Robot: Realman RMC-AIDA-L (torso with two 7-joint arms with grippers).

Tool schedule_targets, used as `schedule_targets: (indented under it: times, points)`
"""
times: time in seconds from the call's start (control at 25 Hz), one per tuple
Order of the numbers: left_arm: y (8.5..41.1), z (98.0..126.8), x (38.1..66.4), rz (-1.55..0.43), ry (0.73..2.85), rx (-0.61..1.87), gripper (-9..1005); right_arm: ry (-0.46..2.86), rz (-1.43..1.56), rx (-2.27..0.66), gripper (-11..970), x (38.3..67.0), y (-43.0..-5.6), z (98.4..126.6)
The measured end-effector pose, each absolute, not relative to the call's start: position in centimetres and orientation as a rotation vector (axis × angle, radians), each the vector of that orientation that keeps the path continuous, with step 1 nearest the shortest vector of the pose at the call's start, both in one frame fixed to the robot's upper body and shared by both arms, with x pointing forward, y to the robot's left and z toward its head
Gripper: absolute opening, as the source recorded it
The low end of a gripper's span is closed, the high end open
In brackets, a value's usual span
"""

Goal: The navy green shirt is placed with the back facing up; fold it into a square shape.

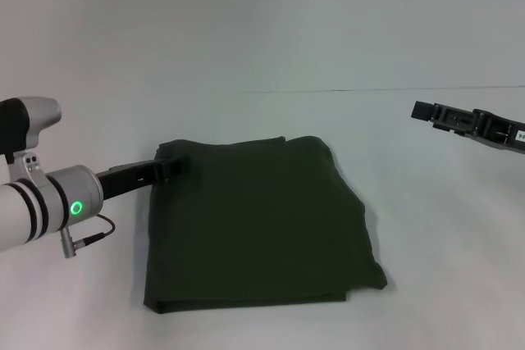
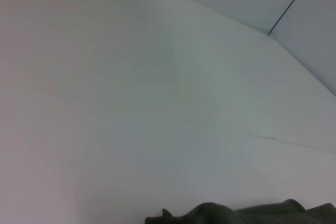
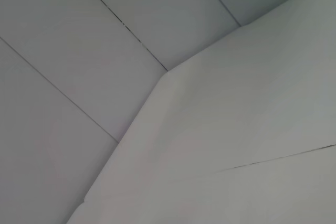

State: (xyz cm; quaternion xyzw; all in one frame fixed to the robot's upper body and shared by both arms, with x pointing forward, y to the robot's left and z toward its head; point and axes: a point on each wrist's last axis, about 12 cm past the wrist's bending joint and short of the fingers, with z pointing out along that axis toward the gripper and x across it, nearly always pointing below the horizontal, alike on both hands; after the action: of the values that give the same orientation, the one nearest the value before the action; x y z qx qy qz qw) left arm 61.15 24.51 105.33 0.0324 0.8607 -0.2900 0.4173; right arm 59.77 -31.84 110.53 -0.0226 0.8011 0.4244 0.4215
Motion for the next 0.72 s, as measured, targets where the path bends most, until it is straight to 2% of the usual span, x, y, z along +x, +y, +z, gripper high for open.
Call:
schedule_targets:
  times: [0.24, 0.48, 0.72]
  points:
    - [24.28, 105.58, 61.38, -0.729, 2.156, 0.096, 328, 2.006, 1.066, -0.051, 835, 59.82, -31.89, 110.66]
    - [23.88, 105.88, 61.68, -0.73, 2.155, 0.121, 102, 2.005, 1.065, -0.053, 834, 59.83, -31.9, 110.71]
    - [23.57, 106.35, 62.13, -0.731, 2.15, 0.142, 17, 2.006, 1.062, -0.052, 834, 59.82, -31.88, 110.61]
